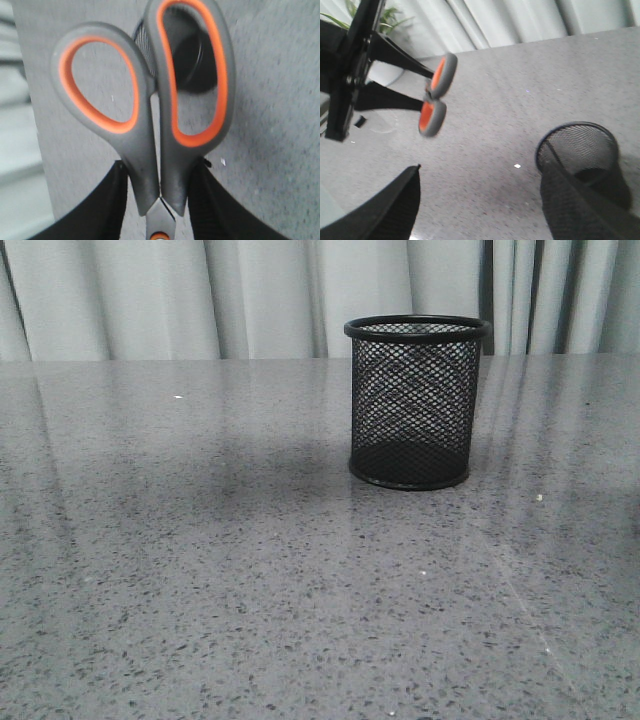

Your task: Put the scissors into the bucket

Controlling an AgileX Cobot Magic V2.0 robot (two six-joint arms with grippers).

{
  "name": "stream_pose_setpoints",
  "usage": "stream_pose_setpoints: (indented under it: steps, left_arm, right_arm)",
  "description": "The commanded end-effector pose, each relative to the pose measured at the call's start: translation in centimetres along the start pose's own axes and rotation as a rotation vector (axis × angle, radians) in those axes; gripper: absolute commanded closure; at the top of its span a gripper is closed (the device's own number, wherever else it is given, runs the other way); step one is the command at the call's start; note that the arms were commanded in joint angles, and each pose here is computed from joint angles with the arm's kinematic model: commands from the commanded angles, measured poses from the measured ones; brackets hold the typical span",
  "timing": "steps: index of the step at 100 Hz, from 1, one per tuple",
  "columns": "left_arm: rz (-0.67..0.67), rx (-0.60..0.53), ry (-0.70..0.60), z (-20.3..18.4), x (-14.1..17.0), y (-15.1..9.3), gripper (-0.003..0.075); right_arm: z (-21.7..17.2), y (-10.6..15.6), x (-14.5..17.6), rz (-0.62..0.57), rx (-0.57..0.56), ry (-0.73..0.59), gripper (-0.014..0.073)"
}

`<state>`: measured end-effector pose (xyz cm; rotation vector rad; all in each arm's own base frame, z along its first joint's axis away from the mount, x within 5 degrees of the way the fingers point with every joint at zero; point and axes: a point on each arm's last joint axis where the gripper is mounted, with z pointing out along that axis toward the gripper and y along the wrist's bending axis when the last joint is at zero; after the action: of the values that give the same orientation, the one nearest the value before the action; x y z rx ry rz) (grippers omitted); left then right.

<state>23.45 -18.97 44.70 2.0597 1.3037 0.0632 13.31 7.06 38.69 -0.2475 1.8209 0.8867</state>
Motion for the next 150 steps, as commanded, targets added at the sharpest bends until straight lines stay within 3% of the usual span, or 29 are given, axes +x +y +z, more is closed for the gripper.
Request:
stream_pose_setpoints:
  steps: [1,11,55,87,94,108,117,126,135,141,150]
  left_arm:
    - [0.035,-0.054,-0.063,-2.7,-2.2,-0.4,0.0596]
    - [0.062,-0.050,-0.081,-2.6,-3.1,-0.7,0.0596]
    - [0.058,-0.081,-0.122,-2.5,-4.6,-0.8,0.0596]
    - [0.055,-0.103,-0.128,-2.5,-4.7,-0.6,0.0596]
    - [0.052,-0.105,-0.129,-2.5,-4.7,-0.6,0.0596]
    - [0.024,-0.099,-0.129,-2.5,-4.6,-0.7,0.0584]
    - [-0.009,-0.097,-0.131,-2.5,-4.6,-0.7,0.0516]
    - [-0.023,-0.096,-0.131,-2.5,-4.6,-0.7,0.0360]
    - [-0.030,-0.096,-0.132,-2.5,-4.6,-0.7,0.0186]
    - [-0.040,-0.098,-0.133,-2.5,-4.7,-0.6,0.0156]
    - [-0.082,-0.110,-0.128,-3.0,-4.5,-0.7,0.0171]
  right_arm:
    - [0.4,0.8,-1.8,0.034,-0.074,-0.062,0.0139]
    - [1.2,1.1,-2.4,0.051,-0.145,-0.044,0.0139]
    - [4.6,-0.2,-2.6,0.144,-0.252,0.039,0.0139]
    - [6.2,0.3,-3.3,0.132,-0.318,0.089,0.0142]
    - [6.7,0.3,-3.1,0.138,-0.331,0.110,0.0192]
    - [7.6,0.2,-2.6,0.144,-0.343,0.142,0.0405]
    - [7.6,0.2,-2.6,0.119,-0.341,0.135,0.0557]
    - [7.6,0.2,-2.6,0.105,-0.342,0.132,0.0670]
    - [7.6,0.2,-2.6,0.105,-0.342,0.132,0.0669]
    - [7.6,0.2,-2.6,0.105,-0.340,0.131,0.0669]
    - [7.7,0.1,-2.7,0.103,-0.324,0.117,0.0668]
